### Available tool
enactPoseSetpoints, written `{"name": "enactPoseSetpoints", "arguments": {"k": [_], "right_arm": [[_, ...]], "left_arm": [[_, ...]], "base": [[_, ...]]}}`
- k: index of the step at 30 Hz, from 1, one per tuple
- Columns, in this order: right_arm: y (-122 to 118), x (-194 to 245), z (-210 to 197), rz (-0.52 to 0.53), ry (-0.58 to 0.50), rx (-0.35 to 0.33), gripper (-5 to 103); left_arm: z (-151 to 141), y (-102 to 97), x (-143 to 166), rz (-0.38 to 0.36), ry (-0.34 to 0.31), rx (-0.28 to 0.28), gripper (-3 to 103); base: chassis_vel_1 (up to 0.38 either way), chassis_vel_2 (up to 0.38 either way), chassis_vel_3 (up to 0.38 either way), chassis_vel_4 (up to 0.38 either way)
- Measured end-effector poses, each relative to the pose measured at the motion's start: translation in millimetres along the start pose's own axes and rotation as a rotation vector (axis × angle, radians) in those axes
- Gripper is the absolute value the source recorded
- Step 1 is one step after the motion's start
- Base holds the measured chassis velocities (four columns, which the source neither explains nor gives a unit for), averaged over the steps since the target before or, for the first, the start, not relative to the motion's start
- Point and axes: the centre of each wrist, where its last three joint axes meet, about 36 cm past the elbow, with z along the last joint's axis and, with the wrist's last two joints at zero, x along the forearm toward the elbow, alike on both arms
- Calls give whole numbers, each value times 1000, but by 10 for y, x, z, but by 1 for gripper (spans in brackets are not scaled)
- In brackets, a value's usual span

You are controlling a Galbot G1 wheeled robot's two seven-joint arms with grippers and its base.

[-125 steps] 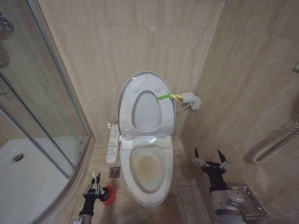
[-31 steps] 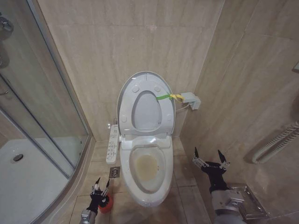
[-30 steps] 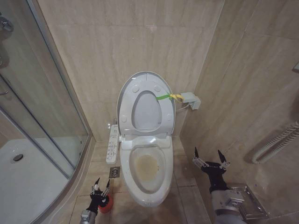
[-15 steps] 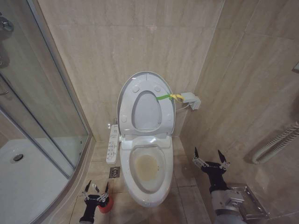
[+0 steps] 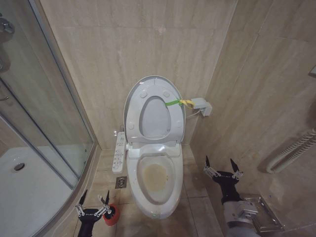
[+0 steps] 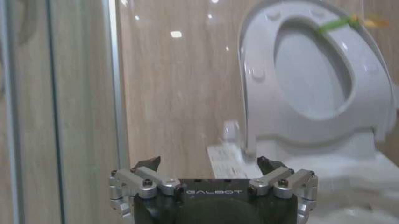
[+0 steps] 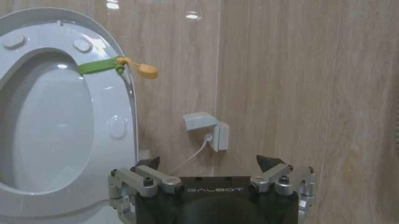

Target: Open the toilet lid, clean the toilet bowl with a toilet brush, close the toilet lid, and flush.

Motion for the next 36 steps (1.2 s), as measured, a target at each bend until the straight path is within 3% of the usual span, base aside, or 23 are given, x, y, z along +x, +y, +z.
{"name": "enactPoseSetpoints", "arguments": {"k": [4,11,17,22,25,31,36], "right_arm": [[0,0,0,0,0,0,100],[0,0,0,0,0,0,100],[0,0,0,0,0,0,100],[0,0,0,0,0,0,100],[0,0,0,0,0,0,100],[0,0,0,0,0,0,100],[0,0,0,0,0,0,100]], "left_arm": [[-287,59,-50,-53,-52,13,100],[-573,106,-97,-120,-84,30,100],[-972,-106,-41,-124,-64,115,100],[-1227,-234,-50,-105,-54,147,100],[-1285,-239,-75,-104,-56,145,100],[-1343,-99,-119,-123,-47,86,103],[-1364,-48,-173,-121,-53,94,103]], "base": [[0,0,0,0],[0,0,0,0],[0,0,0,0],[0,0,0,0],[0,0,0,0],[0,0,0,0],[0,0,0,0]]}}
